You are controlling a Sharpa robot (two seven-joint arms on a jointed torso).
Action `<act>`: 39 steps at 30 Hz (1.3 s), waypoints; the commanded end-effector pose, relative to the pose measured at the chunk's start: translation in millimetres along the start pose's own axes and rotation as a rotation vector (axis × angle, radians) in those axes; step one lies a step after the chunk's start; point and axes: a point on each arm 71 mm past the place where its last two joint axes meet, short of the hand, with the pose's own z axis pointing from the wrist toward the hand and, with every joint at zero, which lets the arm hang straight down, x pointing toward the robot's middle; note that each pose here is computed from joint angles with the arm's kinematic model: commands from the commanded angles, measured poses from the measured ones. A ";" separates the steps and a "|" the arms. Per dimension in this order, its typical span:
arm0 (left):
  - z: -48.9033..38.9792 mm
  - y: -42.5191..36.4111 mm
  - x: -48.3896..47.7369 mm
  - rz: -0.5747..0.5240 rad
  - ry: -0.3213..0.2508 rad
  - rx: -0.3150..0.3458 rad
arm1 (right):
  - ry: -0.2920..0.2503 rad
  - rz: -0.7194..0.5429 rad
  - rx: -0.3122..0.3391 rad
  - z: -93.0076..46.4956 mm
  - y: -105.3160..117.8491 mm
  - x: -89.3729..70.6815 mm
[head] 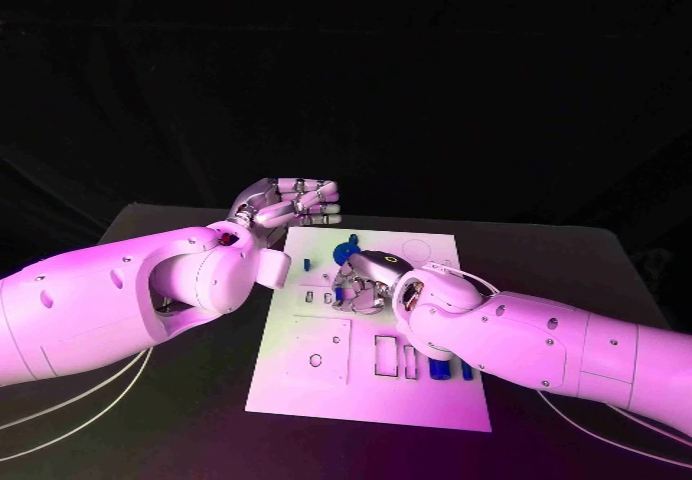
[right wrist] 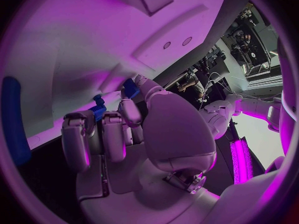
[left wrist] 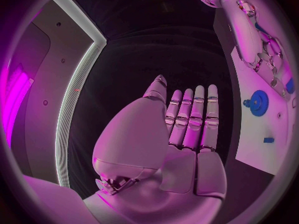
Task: Assemble the parts on the task board
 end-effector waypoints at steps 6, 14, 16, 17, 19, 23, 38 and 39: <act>0.2 -1.0 1.1 -0.005 0.007 0.006 | -0.009 -0.010 -0.010 -0.3 0.9 0.2; 0.3 -0.8 0.7 -0.005 0.008 0.004 | -0.032 -0.006 -0.016 -1.2 1.1 -1.5; 0.6 -0.5 -0.1 -0.004 0.006 0.001 | -0.054 0.000 -0.028 -2.3 2.1 -3.2; 0.8 -0.2 -0.8 -0.003 0.004 -0.002 | -0.071 0.005 -0.038 -3.4 2.9 -4.5; 1.3 0.4 -2.3 0.004 0.002 -0.009 | -0.110 0.017 -0.060 -5.8 4.6 -7.8; 3.4 3.1 -7.9 0.065 0.011 -0.033 | -0.207 0.076 -0.130 -13.7 6.6 -21.8; 21.1 28.4 -32.4 0.527 0.174 -0.335 | -0.249 0.507 -0.100 -67.3 -46.2 -101.5; 23.5 28.7 -32.7 0.578 0.188 -0.363 | -0.251 0.534 -0.085 -73.1 -52.6 -106.5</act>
